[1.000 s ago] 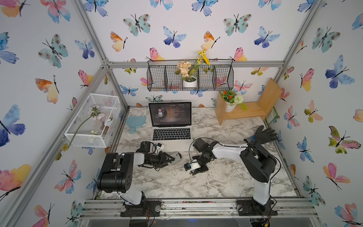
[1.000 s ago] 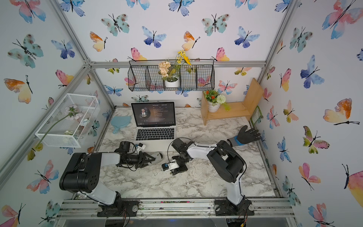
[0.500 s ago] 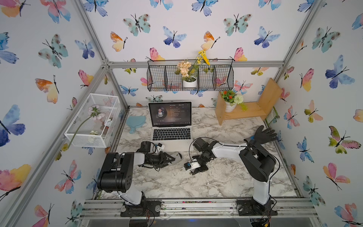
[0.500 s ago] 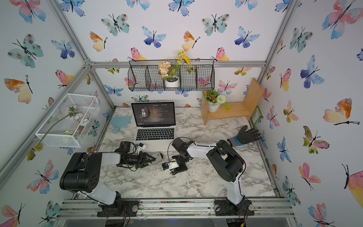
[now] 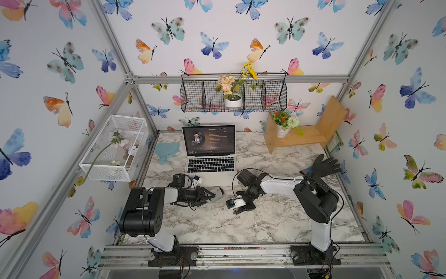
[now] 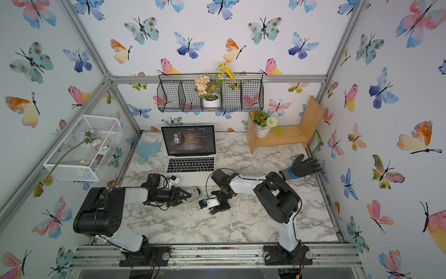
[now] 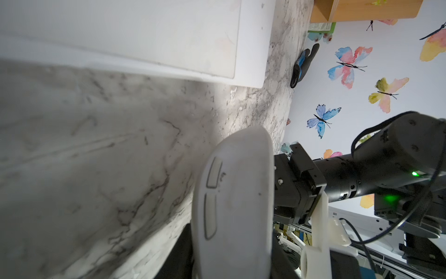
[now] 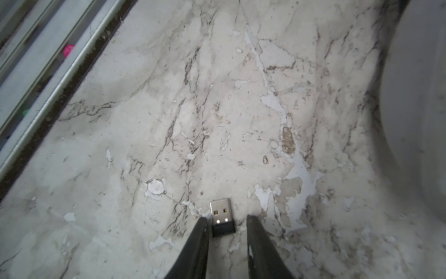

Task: Remove the wireless mouse receiver from the laptop
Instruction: Pick up the USB plug at the center of the board, then place the mouse at the center of the board.

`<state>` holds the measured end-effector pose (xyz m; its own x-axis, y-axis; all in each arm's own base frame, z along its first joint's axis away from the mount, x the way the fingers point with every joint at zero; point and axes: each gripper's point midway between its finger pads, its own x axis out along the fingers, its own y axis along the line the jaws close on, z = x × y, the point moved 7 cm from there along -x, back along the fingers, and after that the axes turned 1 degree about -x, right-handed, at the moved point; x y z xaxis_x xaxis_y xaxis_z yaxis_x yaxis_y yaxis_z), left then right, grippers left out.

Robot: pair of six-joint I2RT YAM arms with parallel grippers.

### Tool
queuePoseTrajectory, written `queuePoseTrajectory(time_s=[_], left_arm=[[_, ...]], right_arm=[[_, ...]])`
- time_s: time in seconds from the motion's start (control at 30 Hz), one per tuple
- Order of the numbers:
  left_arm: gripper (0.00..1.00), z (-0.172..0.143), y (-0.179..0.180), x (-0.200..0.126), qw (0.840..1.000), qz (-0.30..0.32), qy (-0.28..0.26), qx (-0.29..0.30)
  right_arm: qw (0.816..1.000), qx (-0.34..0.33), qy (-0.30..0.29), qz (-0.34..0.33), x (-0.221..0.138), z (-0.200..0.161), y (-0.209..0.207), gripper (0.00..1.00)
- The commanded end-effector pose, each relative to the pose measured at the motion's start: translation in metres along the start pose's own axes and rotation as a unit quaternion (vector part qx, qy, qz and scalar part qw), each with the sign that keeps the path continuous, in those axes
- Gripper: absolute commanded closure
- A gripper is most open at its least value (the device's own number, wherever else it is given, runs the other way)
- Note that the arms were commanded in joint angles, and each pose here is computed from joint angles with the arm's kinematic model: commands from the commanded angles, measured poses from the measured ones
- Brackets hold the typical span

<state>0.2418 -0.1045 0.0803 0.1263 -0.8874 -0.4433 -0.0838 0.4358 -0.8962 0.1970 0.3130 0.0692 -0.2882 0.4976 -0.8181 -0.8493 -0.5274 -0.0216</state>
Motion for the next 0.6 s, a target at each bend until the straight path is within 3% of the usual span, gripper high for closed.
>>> queuePoseTrajectory(time_s=[0.0, 0.3, 0.57], left_arm=[[0.98, 0.0014, -0.0087, 0.0015, 0.999, -0.028, 0.012, 0.014], [0.98, 0.0003, -0.0094, 0.0010, 0.999, -0.029, 0.011, 0.016], [0.98, 0.0008, -0.0104, 0.0011, 0.999, -0.032, 0.011, 0.017]], right_arm=[[0.998, 0.027, 0.035, 0.054, 0.0184, -0.0166, 0.0195, 0.71], [0.997, 0.022, 0.036, 0.059, 0.0200, -0.0142, 0.0262, 0.63], [0.997, 0.025, 0.040, 0.059, 0.0224, -0.0145, 0.0238, 0.71]])
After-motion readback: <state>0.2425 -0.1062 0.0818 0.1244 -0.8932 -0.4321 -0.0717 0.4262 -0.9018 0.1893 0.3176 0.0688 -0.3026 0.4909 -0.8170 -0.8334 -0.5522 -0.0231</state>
